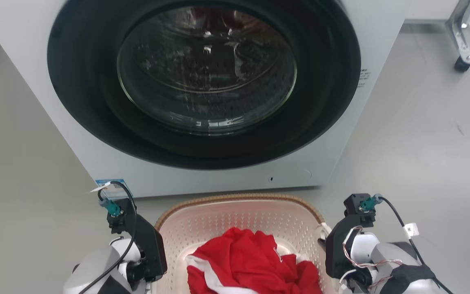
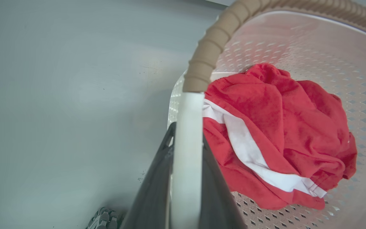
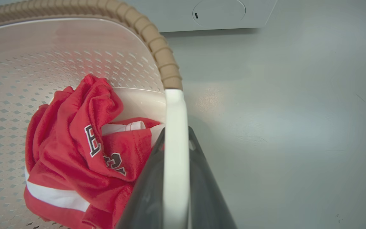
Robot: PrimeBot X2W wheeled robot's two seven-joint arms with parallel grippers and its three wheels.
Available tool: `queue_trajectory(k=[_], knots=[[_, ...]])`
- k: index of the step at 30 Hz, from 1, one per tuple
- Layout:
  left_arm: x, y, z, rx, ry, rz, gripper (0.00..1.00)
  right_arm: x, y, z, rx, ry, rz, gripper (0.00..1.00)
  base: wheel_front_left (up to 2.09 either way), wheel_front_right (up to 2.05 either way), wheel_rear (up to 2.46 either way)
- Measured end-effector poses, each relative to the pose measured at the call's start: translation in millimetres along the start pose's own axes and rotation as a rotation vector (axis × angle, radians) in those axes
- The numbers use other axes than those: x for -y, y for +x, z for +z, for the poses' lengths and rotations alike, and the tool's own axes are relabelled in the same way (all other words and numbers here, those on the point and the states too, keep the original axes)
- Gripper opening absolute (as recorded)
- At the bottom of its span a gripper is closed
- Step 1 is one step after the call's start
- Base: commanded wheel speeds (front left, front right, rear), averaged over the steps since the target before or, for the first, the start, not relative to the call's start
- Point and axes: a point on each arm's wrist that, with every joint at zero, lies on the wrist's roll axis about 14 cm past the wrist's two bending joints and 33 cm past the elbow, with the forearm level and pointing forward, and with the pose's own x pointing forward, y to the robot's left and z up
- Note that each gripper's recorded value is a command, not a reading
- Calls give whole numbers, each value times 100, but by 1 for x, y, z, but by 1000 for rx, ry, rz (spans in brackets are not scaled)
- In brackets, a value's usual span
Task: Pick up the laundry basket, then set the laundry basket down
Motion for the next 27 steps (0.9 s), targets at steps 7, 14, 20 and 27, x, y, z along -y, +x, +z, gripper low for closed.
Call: queue_trajectory(k=[7,14,20,27], knots=[[1,-13,-13,-21,2,-3,0,-8,-15,-10,-22,23,15,0,0,0,0],[6,-19,-14,-32,10,-10,0,-9,-22,-14,-39,37,19,0,0,0,0],[7,-21,-16,-39,12,-13,0,-11,-25,-16,-47,56,25,0,0,0,0],[6,-22,-22,-52,-13,-21,0,-11,-27,-19,-66,57,25,0,0,0,0]])
